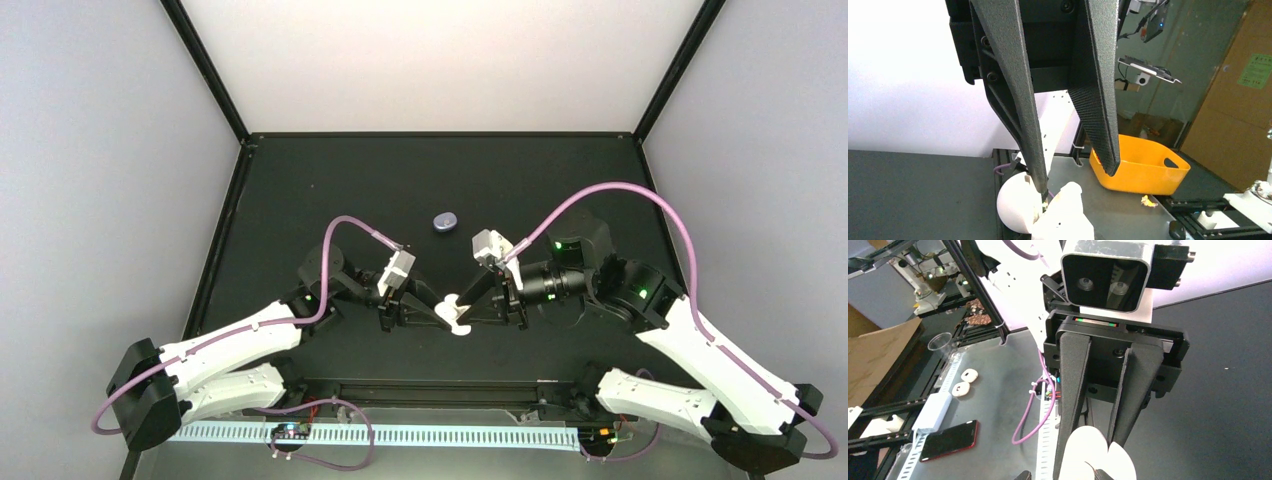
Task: Insert the wireless bluetooth earbuds into the charging case
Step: Place the earbud in the charging case, then adjust the earbud with the charging case.
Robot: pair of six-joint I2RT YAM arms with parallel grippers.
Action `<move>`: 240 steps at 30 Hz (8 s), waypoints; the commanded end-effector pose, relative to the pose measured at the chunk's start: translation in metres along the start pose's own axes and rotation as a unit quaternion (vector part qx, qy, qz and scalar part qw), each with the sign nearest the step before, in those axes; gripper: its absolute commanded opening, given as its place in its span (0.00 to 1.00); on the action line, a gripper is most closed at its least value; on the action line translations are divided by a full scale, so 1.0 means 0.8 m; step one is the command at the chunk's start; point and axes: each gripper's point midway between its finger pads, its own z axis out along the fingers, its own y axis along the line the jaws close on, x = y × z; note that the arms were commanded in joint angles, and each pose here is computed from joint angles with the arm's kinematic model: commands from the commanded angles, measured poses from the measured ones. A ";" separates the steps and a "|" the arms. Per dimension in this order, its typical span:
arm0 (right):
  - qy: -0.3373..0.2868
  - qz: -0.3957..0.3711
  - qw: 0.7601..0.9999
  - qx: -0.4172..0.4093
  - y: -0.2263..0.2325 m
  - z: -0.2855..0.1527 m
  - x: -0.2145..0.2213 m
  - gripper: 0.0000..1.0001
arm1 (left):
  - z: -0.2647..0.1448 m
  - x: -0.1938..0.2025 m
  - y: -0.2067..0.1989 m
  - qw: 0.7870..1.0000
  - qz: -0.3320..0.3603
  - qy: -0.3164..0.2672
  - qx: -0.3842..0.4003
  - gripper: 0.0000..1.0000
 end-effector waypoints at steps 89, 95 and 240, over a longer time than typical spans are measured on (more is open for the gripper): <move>-0.018 0.038 0.998 0.042 -0.025 0.008 -0.030 0.01 | -0.019 -0.036 0.022 0.988 0.067 -0.062 -0.121 0.02; -0.015 0.038 0.999 0.020 -0.017 0.010 -0.030 0.01 | -0.022 -0.046 0.011 0.986 0.093 -0.073 -0.113 0.02; 0.057 0.040 0.992 0.106 -0.048 0.045 0.004 0.01 | -0.041 -0.133 -0.042 0.958 0.189 -0.185 -0.110 0.02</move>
